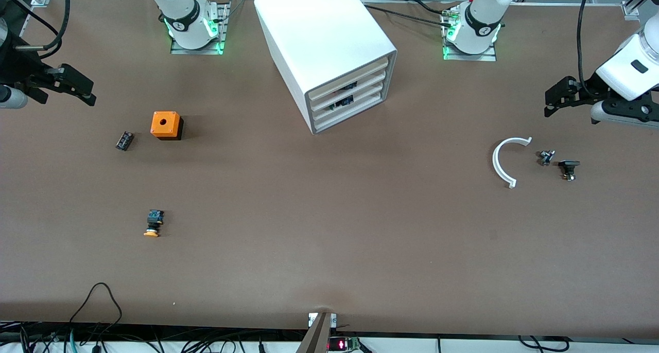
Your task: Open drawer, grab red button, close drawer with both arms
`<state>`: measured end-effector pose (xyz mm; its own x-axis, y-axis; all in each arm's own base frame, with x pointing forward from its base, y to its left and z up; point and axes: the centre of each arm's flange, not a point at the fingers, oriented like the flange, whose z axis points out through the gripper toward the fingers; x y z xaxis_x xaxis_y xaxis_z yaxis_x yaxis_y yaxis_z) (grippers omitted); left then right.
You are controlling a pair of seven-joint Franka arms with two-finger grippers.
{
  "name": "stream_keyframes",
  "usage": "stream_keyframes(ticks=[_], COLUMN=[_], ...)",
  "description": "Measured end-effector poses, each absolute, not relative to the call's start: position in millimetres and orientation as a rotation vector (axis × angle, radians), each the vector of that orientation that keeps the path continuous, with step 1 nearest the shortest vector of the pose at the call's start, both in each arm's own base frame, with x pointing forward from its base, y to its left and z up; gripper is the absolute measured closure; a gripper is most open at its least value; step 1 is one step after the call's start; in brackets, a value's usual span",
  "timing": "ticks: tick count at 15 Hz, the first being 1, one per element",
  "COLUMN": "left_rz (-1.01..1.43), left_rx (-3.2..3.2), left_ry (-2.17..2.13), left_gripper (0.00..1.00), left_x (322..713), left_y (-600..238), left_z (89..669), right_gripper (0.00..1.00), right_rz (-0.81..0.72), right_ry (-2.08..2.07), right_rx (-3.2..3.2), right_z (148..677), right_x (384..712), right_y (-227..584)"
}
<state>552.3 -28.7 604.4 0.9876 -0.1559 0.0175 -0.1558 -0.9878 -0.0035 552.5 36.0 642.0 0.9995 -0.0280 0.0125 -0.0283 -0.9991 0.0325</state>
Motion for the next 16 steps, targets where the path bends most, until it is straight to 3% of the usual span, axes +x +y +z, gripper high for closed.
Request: stream_keyframes(ticks=[8,11,16], left_rz=[-0.027,-0.008,0.231], left_rx=[-3.129,-3.129,-3.113], left_ry=[0.245,0.250,0.333], left_gripper=[0.00,0.00,0.00], left_x=[552,552,556], left_y=[-29,-30,-60], left_z=[604,601,556], right_gripper=[0.00,0.00,0.00], right_rz=[-0.013,-0.110,-0.247], right_ry=[-0.044,-0.033,0.008], right_rx=[3.108,3.106,3.108], right_z=[636,617,564], right_x=[554,558,583], right_y=[36,35,34])
